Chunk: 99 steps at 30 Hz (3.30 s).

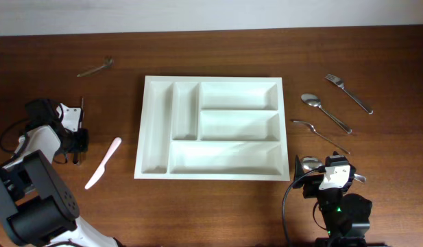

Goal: Pack container
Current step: 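Close the left gripper on the tongs and lift them, then carry the tongs into the tray's long bottom compartment and release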

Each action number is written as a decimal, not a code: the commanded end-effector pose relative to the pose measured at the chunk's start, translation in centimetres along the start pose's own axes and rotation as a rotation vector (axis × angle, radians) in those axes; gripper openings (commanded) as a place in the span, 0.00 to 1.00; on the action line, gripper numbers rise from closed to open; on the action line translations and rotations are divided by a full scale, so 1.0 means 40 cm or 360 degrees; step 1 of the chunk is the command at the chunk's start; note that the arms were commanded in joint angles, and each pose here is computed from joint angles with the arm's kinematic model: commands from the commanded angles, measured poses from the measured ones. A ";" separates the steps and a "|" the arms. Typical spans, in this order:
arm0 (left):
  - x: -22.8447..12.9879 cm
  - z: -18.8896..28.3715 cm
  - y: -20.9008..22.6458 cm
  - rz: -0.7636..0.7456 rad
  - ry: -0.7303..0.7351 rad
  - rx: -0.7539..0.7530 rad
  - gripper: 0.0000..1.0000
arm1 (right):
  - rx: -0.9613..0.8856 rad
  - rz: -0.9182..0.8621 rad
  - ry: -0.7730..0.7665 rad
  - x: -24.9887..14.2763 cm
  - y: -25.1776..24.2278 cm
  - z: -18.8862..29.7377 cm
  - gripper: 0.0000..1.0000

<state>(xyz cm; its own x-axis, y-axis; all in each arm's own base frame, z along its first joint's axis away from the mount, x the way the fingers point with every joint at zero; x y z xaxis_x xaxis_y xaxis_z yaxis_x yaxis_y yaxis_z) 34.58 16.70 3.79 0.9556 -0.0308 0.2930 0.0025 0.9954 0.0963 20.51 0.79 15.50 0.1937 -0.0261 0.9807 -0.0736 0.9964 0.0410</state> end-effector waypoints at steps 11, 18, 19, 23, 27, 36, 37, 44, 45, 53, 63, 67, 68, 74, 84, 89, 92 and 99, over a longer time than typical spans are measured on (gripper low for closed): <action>0.054 -0.006 -0.102 -0.0137 0.0034 -0.0183 0.02 | 0.0027 0.0006 -0.0003 -0.005 0.007 0.000 0.99; 0.140 0.056 -0.107 -0.0195 -0.0027 -0.0172 0.02 | 0.0027 0.0006 -0.0003 -0.005 0.007 0.000 0.99; 0.150 0.066 -0.105 -0.0197 -0.0035 -0.0169 0.02 | 0.0027 0.0006 -0.0003 -0.005 0.007 0.000 0.99; 0.191 0.108 -0.091 -0.0200 -0.0076 -0.0152 0.01 | 0.0027 0.0006 -0.0003 -0.005 0.007 0.000 0.99; 0.219 0.145 -0.087 -0.0209 -0.0106 -0.0156 0.02 | 0.0027 0.0006 -0.0003 -0.005 0.007 0.000 0.99; 0.295 0.247 -0.198 -0.0545 -0.0260 -0.0262 0.02 | 0.0027 0.0006 -0.0003 -0.005 0.007 0.000 0.99; 0.306 0.265 -0.221 -0.0617 -0.0283 -0.0264 0.02 | 0.0027 0.0006 -0.0003 -0.005 0.007 0.000 0.99; 0.343 0.384 -0.427 -0.1103 -0.0439 -0.0318 0.02 | 0.0027 0.0006 -0.0003 -0.005 0.007 0.000 0.99; 0.342 0.399 -0.464 -0.1169 -0.0463 -0.0332 0.02 | 0.0027 0.0006 -0.0003 -0.005 0.007 0.000 0.99; 0.210 0.454 -0.713 -0.1791 -0.0315 -0.0531 0.02 | 0.0027 0.0006 -0.0003 -0.005 0.007 0.000 0.99; 0.060 0.496 -0.852 -0.2081 -0.0093 -0.0773 0.02 | 0.0027 0.0006 -0.0004 -0.005 0.007 0.000 0.99; 0.027 0.510 -0.883 -0.2105 -0.0070 -0.0900 0.02 | 0.0027 0.0006 -0.0003 -0.005 0.007 0.000 0.99; 0.024 0.511 -0.887 -0.2105 -0.0071 -0.0919 0.02 | 0.0027 0.0006 -0.0003 -0.005 0.007 0.000 0.99; 0.010 0.484 -0.906 -0.2090 -0.0085 -0.1011 0.02 | 0.0027 0.0006 -0.0003 -0.005 0.007 0.000 0.99; -0.036 0.359 -0.921 -0.2079 0.0020 -0.1065 0.02 | 0.0027 0.0006 -0.0003 -0.005 0.007 0.000 0.99; -0.042 0.348 -0.938 -0.2100 0.0009 -0.1149 0.02 | 0.0027 0.0006 -0.0003 -0.005 0.007 0.000 0.99; -0.049 0.323 -0.941 -0.2092 0.0062 -0.1161 0.02 | 0.0027 0.0006 -0.0003 -0.005 0.007 0.000 0.99; -0.071 0.259 -0.952 -0.2062 0.0191 -0.1221 0.02 | 0.0027 0.0006 -0.0003 -0.005 0.007 0.000 0.99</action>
<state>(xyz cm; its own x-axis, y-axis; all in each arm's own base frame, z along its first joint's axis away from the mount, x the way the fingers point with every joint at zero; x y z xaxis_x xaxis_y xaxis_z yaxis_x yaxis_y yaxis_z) 29.13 -21.66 10.50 0.1887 -0.9332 0.3059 0.9636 0.1159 -0.2409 20.51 0.79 15.50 0.1937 -0.0268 0.9807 -0.0734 0.9964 0.0418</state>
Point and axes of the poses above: each gripper's point midway between its finger pads, its own z axis back along the fingers, its own y axis along the line the jaws close on, x = y × z, the point moved 4 cm from there along z, back along the fingers, and after that the axes turned 1 degree about -z, right-handed, at the moved point
